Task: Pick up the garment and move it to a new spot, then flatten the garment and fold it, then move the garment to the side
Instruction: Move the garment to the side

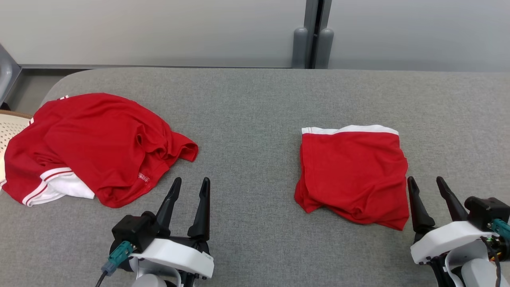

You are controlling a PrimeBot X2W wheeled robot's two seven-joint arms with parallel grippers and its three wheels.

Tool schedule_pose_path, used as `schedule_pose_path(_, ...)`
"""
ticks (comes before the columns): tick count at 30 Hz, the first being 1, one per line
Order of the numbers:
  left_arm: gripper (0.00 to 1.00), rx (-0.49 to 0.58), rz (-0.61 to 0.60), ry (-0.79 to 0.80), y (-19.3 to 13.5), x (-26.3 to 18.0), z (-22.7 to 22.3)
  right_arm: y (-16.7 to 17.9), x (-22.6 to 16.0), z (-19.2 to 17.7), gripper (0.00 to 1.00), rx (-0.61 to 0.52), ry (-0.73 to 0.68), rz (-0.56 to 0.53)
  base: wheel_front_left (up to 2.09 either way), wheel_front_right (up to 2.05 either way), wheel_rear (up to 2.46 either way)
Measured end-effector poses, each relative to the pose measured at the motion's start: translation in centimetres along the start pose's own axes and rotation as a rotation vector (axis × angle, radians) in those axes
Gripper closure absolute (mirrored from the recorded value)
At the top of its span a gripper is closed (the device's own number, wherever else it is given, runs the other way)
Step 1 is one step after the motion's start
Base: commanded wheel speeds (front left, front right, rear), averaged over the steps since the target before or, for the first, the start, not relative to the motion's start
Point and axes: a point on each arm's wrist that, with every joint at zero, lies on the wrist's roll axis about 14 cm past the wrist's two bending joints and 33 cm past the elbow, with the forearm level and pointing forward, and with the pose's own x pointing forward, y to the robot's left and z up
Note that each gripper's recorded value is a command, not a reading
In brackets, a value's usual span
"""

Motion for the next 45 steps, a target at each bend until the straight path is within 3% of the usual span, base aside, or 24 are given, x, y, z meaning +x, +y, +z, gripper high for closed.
schedule_pose_path(19, 0.00, 0.008, 0.045, 0.034, 1.7, 0.8, -1.0, 0.9, 4.2, -5.6, 0.00, 0.136, 0.248, 0.020, 0.00, 0.00, 0.00)
schedule_pose_path(20, 0.00, 0.008, 0.047, 0.037, 1.8, 0.8, -1.1, 1.2, 4.3, -5.9, 0.10, 0.136, 0.258, 0.028, 0.00, 0.00, 0.00)
schedule_pose_path(21, 0.00, 0.009, 0.049, 0.038, 1.8, 0.8, -1.1, 1.5, 4.4, -6.0, 0.70, 0.136, 0.268, 0.036, 0.00, 0.00, 0.00)
schedule_pose_path(22, 0.00, 0.008, 0.049, 0.039, 1.8, 0.8, -1.1, 1.6, 4.5, -6.0, 1.00, 0.131, 0.270, 0.044, 0.00, 0.00, 0.00)
schedule_pose_path(26, 0.00, 0.011, 0.040, 0.044, 1.6, 1.0, -1.3, 1.4, 4.4, -5.5, 1.00, 0.063, 0.246, 0.063, 0.00, 0.00, 0.00)
schedule_pose_path(33, 0.00, 0.011, -0.036, 0.050, -0.7, 2.2, -1.7, -1.6, 4.2, -2.3, 1.00, -0.187, 0.141, 0.070, 0.00, 0.00, 0.00)
schedule_pose_path(38, 0.00, 0.016, -0.141, 0.043, -3.8, 4.0, -1.8, -4.9, 3.4, -0.8, 1.00, -0.392, 0.136, 0.059, 0.00, 0.00, 0.00)
schedule_pose_path(45, 0.00, 0.019, -0.276, 0.038, -7.9, 6.9, -2.4, -12.6, 1.6, 0.8, 1.00, -0.563, 0.212, -0.049, 0.00, 0.00, 0.00)
